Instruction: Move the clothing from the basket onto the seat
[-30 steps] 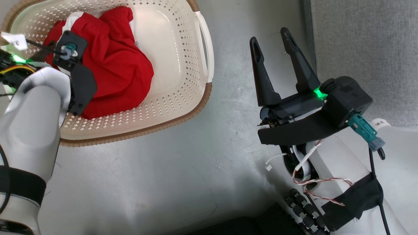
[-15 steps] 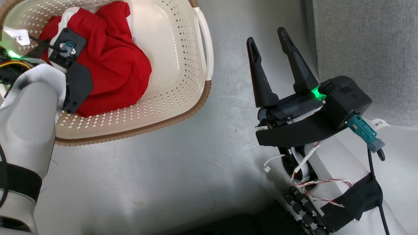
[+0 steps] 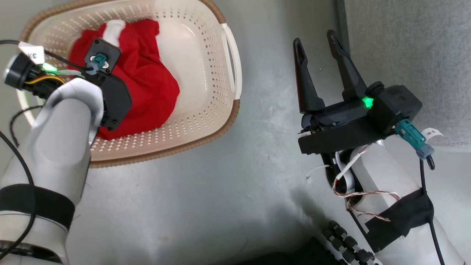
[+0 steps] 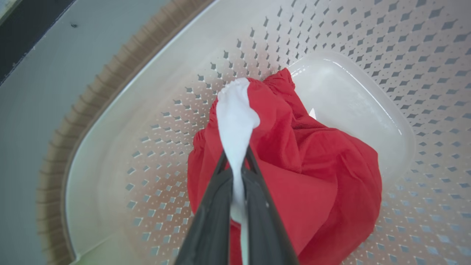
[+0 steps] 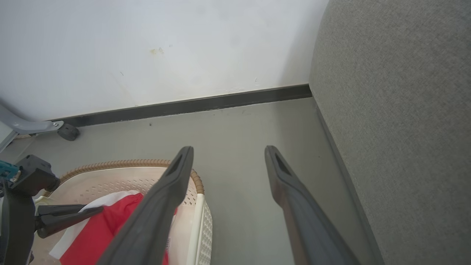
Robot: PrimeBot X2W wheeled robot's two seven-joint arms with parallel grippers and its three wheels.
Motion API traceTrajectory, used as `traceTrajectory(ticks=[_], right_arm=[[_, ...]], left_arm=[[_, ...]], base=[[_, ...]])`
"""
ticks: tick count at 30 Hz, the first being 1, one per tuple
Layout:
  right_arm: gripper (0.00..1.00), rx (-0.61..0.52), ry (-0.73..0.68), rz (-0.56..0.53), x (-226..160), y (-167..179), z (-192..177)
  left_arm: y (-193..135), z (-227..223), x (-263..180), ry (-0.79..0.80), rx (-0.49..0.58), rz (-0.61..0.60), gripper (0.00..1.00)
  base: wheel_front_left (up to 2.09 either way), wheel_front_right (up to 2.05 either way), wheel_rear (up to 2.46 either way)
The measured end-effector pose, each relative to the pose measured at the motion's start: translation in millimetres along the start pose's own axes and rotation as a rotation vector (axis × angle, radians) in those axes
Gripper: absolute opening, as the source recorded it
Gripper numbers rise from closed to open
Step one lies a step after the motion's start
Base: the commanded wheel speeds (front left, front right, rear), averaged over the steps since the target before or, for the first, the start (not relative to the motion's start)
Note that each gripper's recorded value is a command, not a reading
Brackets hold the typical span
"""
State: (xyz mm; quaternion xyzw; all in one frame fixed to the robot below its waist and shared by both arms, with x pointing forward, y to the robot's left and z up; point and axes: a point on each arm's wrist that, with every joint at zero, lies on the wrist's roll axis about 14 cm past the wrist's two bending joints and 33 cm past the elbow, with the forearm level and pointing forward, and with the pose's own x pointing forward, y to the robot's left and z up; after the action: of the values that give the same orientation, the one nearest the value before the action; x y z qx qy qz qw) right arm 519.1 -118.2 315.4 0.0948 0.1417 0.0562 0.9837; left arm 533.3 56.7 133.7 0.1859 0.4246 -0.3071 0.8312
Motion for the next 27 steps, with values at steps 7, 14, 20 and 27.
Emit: traceTrajectory(ticks=[7, 14, 20, 27], right_arm=[[1.00, -0.061, -0.028, -0.002, -4.8, 0.9, 20.2], [1.00, -0.098, -0.060, -0.014, -11.7, 1.4, 42.1], [1.00, -0.117, -0.073, -0.024, -24.7, 1.1, 54.6], [1.00, -0.128, -0.085, -0.020, -42.2, 5.1, 66.4]], left_arm=[[3.7, 32.9, -30.7, -0.132, -0.101, 0.028, 0.00], [-13.1, 64.5, -63.5, -0.258, -0.178, 0.021, 0.00], [-13.9, 87.9, -97.9, -0.378, -0.237, 0.051, 0.00], [-11.5, 97.0, -137.9, -0.437, -0.257, 0.089, 0.00]], base=[[0.00, 0.00, 0.00], [0.00, 0.00, 0.00], [0.00, 0.00, 0.00], [0.00, 0.00, 0.00]])
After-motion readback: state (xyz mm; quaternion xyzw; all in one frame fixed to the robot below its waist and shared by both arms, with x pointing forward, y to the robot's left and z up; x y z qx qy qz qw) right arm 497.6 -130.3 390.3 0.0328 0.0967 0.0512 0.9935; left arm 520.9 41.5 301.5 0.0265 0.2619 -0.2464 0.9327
